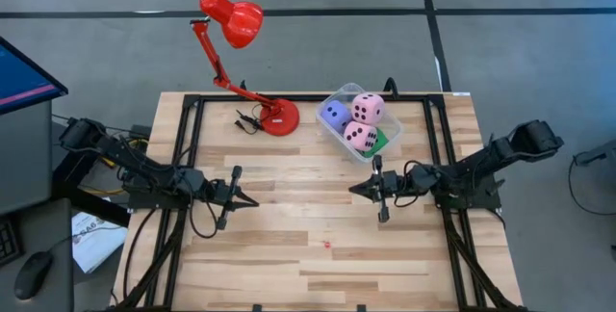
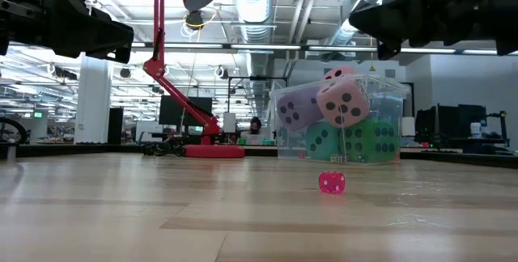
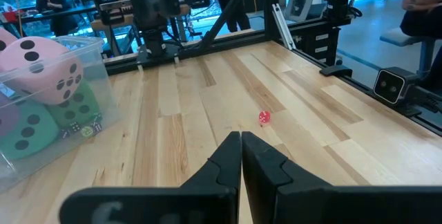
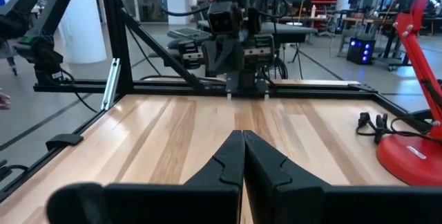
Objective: Pick & Place Dice
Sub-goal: Put the small pink dice into the transparent bin
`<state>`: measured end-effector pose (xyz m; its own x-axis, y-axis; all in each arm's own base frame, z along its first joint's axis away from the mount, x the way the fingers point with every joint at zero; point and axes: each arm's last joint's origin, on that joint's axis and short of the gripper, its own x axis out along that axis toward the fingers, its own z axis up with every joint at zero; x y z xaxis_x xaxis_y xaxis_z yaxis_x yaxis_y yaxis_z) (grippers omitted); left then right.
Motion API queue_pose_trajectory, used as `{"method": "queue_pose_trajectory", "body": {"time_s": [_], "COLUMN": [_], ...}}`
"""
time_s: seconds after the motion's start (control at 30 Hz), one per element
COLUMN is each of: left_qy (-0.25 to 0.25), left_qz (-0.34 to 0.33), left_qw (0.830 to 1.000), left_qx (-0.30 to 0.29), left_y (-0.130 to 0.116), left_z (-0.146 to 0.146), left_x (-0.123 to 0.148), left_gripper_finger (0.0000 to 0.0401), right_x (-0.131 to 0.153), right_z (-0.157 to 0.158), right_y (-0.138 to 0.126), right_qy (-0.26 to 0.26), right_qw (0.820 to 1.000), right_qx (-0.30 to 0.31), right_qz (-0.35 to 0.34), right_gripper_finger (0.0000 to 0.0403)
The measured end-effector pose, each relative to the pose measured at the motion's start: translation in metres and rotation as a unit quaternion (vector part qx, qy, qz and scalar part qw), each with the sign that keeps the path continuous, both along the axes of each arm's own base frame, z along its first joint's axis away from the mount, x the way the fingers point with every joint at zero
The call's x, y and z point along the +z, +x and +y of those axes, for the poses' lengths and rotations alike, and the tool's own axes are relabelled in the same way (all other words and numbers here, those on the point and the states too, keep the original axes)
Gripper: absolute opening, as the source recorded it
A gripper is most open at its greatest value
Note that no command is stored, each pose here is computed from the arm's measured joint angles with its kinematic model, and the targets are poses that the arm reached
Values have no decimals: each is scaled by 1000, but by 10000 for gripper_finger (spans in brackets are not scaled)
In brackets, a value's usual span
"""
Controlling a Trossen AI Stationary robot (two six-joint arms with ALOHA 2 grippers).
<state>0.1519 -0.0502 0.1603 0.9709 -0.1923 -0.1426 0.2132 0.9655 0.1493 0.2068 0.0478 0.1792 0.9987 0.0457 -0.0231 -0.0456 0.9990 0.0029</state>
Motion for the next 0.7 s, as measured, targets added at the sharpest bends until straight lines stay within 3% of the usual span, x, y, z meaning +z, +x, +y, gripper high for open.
{"method": "queue_pose_trajectory", "body": {"time_s": [0.7], "left_qy": [0], "left_qz": [-1], "left_qw": [1000], "left_qx": [0], "left_y": [0], "left_z": [0], "left_x": [0], "left_gripper_finger": [1], "right_x": [19], "right_z": [14], "right_y": [56], "right_qy": [-34], "right_qw": [999], "right_qx": [-1], "right_qz": [-8], "right_gripper_finger": [0]}}
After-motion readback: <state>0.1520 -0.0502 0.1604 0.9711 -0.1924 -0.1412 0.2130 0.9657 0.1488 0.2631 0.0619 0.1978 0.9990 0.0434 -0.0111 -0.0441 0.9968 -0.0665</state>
